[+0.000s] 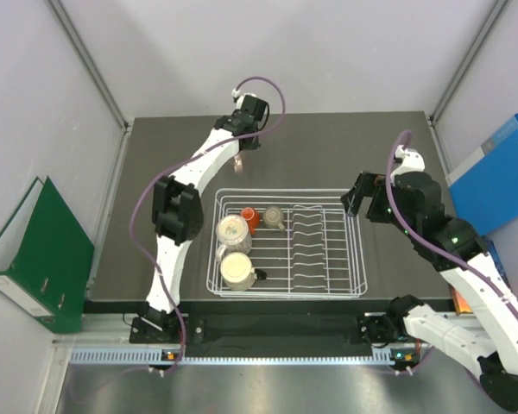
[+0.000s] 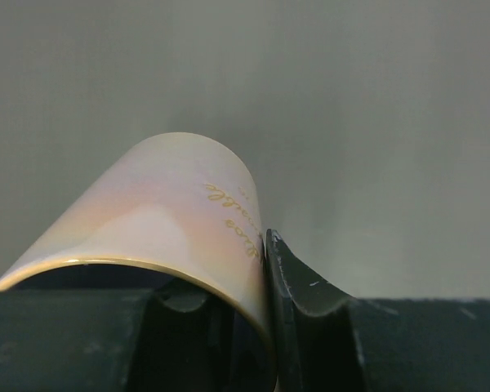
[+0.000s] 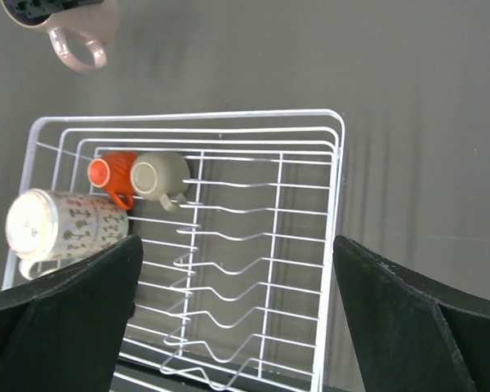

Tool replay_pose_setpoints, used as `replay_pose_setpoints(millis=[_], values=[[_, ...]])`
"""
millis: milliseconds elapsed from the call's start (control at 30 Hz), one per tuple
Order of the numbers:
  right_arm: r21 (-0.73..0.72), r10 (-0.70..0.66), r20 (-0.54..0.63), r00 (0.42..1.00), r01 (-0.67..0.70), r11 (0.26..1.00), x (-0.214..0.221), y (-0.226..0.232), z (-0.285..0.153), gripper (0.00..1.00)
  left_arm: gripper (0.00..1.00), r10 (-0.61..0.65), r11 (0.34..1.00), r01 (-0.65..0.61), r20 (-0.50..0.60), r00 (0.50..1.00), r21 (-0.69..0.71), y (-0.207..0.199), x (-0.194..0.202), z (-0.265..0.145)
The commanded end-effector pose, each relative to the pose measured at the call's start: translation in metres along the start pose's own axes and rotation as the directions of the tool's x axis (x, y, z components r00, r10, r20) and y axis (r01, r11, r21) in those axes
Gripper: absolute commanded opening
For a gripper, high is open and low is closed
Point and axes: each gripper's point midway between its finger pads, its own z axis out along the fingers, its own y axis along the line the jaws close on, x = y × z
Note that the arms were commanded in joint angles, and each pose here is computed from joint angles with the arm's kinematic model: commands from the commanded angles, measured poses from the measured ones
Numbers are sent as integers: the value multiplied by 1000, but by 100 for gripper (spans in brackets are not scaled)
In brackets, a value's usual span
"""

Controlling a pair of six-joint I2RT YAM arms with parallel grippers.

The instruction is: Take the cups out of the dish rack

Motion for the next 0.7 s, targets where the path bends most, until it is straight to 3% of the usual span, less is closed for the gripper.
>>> replay_pose_setpoints(millis=[0,333,667], values=[[19,-33,16,999,33,999,-14,0,-8,100,0,9,997,-4,69,998,-78,27,-32,5],[61,-66,-38,997,68,996,-3,-10,-5,100,0,-93,995,93,-17,995,-37,32,-4,52],[57,-71,-63,996,74,996,7,-11,2,100,1,-134,991,133,-62,989,-28,31,8,60]])
